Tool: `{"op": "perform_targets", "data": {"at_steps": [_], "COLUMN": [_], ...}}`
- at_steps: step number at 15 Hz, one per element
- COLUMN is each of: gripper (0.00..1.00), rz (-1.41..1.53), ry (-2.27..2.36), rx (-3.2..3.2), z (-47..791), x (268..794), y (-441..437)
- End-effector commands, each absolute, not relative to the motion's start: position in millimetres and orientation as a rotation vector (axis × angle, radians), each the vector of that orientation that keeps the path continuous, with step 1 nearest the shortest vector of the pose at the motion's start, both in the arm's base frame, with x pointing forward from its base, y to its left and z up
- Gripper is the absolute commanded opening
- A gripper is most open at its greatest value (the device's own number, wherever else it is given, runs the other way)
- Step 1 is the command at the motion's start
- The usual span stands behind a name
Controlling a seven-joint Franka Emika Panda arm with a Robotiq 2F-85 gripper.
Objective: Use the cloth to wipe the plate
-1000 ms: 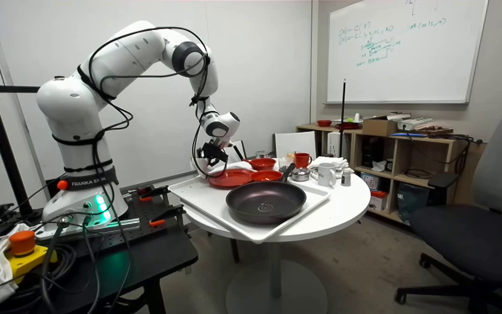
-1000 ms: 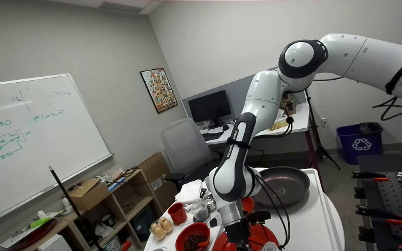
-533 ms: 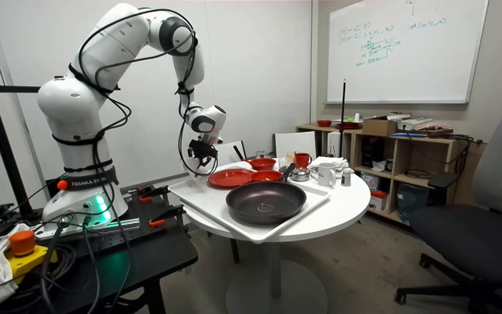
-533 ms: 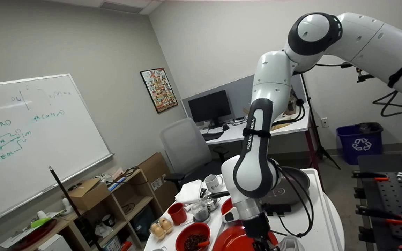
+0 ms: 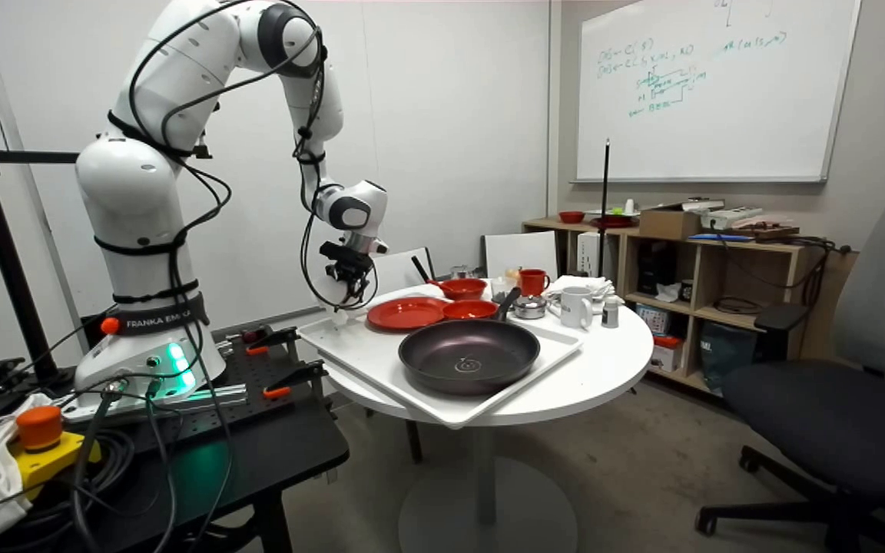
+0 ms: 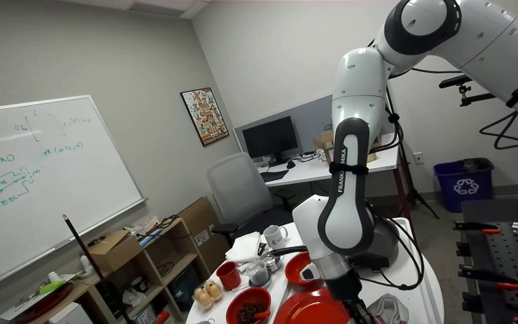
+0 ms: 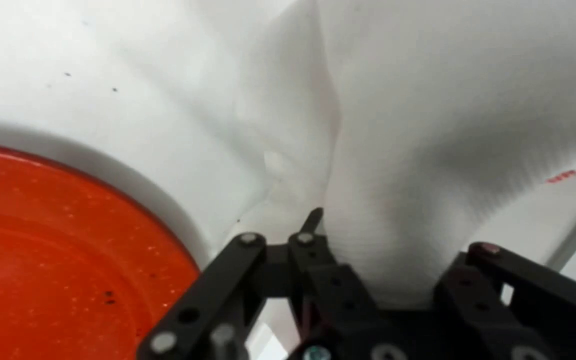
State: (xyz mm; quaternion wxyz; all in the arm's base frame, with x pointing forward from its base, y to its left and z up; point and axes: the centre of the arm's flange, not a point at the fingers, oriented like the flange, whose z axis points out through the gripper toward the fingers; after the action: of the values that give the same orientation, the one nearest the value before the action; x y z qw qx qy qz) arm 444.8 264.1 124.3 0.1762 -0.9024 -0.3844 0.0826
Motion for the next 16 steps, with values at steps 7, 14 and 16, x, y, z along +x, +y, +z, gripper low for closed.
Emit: {"op": "perform_targets", "data": {"at_steps": [7, 14, 16], "gripper": [0.10, 0.10, 0.10], "rz": [0.369, 0.440, 0.434], "ry": [-0.988, -0.856, -0.796], "rx": [-2.816, -2.969, -3.008], "z": [125.1, 122.1, 123.3], "x": [456.3, 450.8, 452.9], "y": [247.0, 246.5, 245.9]}}
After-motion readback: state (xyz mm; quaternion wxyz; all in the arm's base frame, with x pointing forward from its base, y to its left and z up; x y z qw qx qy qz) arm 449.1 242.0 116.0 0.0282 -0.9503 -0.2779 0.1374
